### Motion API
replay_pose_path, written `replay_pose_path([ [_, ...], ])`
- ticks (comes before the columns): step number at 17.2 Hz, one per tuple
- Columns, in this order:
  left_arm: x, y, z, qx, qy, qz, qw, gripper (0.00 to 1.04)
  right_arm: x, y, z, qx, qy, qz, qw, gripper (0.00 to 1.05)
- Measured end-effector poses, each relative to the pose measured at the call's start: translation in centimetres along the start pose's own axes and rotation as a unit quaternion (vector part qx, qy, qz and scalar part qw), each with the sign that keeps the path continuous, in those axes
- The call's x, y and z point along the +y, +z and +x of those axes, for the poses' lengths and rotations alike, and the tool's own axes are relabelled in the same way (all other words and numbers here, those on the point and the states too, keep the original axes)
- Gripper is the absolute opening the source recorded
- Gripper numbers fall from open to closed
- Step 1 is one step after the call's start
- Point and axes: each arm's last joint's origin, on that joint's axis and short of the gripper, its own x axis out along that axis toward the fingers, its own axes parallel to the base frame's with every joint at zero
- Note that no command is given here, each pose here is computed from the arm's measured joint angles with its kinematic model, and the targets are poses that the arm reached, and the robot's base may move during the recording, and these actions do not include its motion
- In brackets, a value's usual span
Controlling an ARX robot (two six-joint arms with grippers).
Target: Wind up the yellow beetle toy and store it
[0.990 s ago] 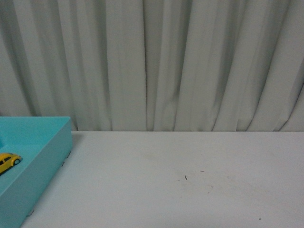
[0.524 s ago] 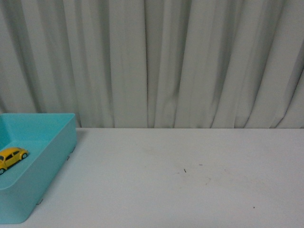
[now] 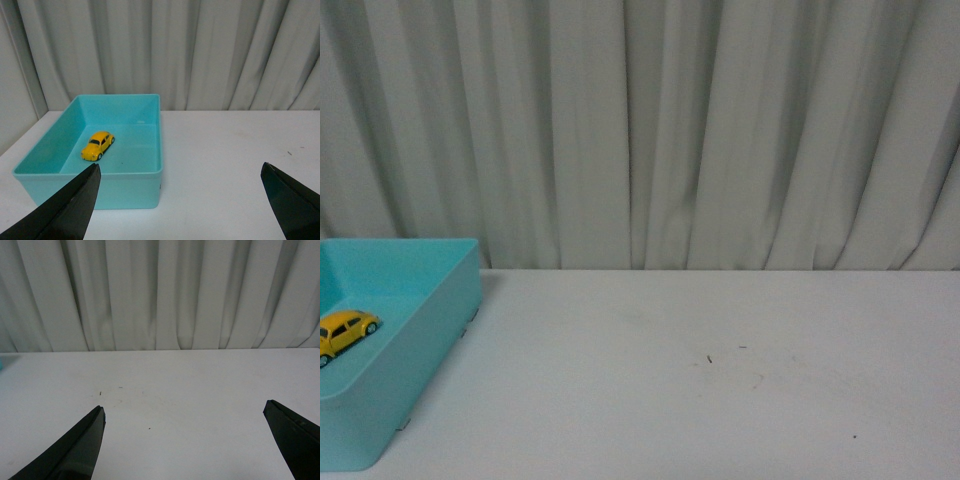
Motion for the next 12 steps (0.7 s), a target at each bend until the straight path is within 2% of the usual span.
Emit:
replay_pose_path([
  [12,0.00,-0.01,0.00,0.000,-0.001,0.000,1.000,0.98,0.00,0.00,0.00,0.000,0.000,0.000,1.000,0.98],
])
